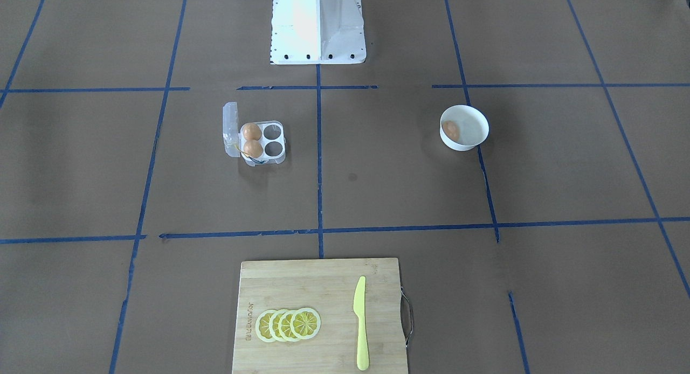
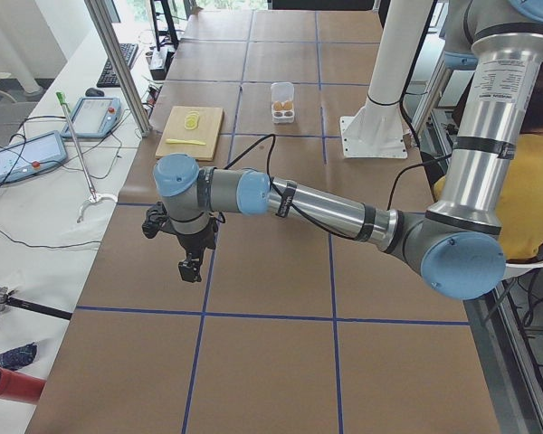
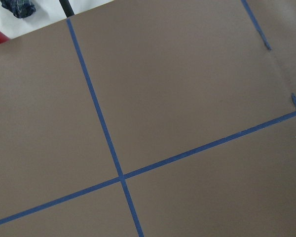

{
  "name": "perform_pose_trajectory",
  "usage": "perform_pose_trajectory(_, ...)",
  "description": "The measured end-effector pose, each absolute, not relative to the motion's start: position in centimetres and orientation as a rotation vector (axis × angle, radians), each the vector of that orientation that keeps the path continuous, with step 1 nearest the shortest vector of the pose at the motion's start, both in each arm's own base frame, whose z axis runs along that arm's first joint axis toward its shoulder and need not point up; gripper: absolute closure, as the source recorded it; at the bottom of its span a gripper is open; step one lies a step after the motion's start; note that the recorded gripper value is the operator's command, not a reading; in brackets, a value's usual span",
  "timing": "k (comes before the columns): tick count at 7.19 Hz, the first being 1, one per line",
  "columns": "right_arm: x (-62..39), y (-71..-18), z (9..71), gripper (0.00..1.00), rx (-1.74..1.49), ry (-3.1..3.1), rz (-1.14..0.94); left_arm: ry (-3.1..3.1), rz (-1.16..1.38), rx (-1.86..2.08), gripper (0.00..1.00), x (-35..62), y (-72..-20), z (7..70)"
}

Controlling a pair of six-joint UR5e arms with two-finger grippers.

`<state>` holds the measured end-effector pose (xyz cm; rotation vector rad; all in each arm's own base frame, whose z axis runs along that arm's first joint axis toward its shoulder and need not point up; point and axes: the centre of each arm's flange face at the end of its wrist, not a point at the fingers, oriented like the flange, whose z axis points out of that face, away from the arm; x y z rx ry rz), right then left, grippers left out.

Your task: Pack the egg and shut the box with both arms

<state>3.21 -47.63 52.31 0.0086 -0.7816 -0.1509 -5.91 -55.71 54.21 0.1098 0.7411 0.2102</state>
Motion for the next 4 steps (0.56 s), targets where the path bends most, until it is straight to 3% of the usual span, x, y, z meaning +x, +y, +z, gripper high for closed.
perform_pose_trajectory(4, 3.2, -46.4, 54.4, 0.0, -0.03, -0.788, -0.13, 0.741, 0.235, 0.167, 0.0, -5.6, -55.6, 51.3)
